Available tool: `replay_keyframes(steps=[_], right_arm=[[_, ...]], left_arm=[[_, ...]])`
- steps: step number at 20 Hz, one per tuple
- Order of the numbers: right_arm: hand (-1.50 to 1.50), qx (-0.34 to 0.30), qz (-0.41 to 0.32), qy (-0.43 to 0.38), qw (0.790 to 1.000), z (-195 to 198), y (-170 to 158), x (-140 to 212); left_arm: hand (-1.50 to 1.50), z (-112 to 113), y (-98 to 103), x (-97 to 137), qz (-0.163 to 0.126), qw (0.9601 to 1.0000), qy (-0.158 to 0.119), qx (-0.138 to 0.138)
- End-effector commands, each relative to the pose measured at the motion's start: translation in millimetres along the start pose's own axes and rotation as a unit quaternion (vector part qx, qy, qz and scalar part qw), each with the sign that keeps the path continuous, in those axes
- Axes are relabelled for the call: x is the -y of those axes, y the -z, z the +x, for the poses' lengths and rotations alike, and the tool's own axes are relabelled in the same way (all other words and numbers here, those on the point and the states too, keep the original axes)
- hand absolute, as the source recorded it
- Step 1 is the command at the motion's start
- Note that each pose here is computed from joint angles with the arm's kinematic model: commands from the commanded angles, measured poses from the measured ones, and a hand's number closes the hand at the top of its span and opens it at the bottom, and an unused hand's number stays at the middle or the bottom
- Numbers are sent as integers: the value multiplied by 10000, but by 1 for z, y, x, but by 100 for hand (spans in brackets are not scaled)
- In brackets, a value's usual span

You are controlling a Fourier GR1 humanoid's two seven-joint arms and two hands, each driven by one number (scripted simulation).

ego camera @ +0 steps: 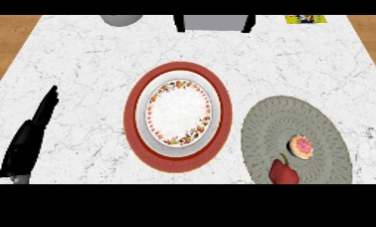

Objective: Pick the cupcake from the placemat and place it in the plate

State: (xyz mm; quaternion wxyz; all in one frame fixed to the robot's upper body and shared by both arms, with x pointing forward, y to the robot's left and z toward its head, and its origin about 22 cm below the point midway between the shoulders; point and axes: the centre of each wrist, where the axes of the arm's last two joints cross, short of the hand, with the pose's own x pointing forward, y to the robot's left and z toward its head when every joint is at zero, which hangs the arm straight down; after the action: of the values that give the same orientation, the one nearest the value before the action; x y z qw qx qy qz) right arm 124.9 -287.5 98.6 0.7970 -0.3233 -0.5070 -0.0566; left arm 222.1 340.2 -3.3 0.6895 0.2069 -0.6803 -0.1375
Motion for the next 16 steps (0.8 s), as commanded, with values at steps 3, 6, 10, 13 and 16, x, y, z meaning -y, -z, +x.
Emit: replay_keyframes(steps=[3,6,10,13,16], right_arm=[[-150,-413,620,-914,9930,11,7,-13],[-150,-491,858,-907,9910,-5,38,-25],[-150,-456,941,-931,9901,-5,53,-36],[-150,-452,1105,-891,9888,-12,70,-35],[-150,-371,1314,-1025,9853,12,63,-33]], left_arm=[[0,2,0,-3,37,10000,20,3],[0,0,-4,-8,-3,10000,-70,-32],[0,21,-15,6,94,9999,-29,-31],[0,2,-17,7,15,9999,-6,-114],[0,-11,-4,11,64,9999,-31,-84]])
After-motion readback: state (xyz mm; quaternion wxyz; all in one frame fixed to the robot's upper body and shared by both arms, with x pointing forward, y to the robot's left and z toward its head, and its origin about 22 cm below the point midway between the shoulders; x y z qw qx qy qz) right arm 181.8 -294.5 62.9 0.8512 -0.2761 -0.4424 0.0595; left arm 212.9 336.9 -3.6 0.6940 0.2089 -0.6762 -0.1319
